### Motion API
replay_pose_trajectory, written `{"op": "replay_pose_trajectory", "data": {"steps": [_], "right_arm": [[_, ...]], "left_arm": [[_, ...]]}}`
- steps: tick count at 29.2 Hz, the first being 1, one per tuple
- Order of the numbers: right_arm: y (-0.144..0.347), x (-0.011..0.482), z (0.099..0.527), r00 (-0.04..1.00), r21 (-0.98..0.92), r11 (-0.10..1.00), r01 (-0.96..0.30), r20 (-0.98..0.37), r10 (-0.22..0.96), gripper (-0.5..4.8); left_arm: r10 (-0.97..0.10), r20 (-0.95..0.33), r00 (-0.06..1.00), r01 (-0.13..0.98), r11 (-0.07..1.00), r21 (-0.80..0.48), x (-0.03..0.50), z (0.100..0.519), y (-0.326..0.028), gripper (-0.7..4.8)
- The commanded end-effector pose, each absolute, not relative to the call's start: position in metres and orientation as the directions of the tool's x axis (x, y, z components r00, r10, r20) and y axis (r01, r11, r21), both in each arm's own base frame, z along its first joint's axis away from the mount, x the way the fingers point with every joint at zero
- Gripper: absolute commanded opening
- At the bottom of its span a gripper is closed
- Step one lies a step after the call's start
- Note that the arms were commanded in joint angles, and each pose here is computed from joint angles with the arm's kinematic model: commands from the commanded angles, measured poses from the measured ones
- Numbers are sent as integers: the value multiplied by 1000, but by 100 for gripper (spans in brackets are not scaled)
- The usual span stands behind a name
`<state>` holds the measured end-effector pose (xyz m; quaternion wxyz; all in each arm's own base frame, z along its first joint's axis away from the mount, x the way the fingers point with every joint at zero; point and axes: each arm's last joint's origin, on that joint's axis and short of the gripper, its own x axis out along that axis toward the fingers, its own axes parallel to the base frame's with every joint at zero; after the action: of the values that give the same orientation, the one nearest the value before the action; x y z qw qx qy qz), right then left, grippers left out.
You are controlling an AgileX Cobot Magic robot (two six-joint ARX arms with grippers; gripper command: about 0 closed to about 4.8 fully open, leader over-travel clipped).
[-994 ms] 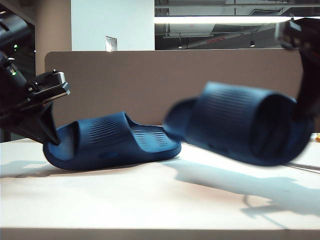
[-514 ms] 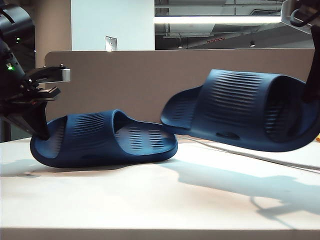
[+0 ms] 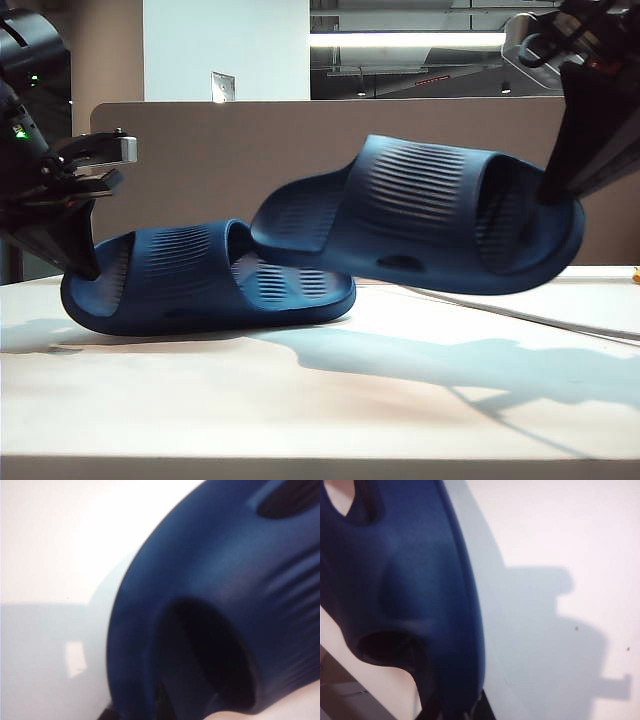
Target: Interlock the pair of blue slippers on the table with their fronts facing up.
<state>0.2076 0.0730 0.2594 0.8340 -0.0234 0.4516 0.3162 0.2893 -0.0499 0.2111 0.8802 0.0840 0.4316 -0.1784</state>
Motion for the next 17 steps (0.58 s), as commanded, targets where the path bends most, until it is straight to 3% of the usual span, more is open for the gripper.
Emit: {"op": "replay_pose_trajectory", "data": {"steps": [1, 5, 8, 10, 17], "right_arm": [[68, 213, 262, 403, 241, 796, -555, -759, 510, 0], [58, 216, 263, 375, 302, 756, -581, -725, 578, 0], [56, 215, 265, 338, 333, 693, -639, -688, 642, 0], [56, 215, 265, 333, 322, 687, -651, -692, 640, 0], [57, 224, 250, 276, 316, 658, -684, -722, 634, 0]], "left_arm": [[-270, -793, 546, 408, 912, -30, 283, 222, -45, -6], [-331, -799, 501, 416, 902, -113, 279, 245, -28, -6], [-448, -773, 450, 420, 870, -260, 276, 256, -8, -6], [-524, -733, 434, 418, 838, -351, 274, 261, 4, -6], [-647, -662, 378, 463, 752, -470, 267, 262, 12, -6]]}}
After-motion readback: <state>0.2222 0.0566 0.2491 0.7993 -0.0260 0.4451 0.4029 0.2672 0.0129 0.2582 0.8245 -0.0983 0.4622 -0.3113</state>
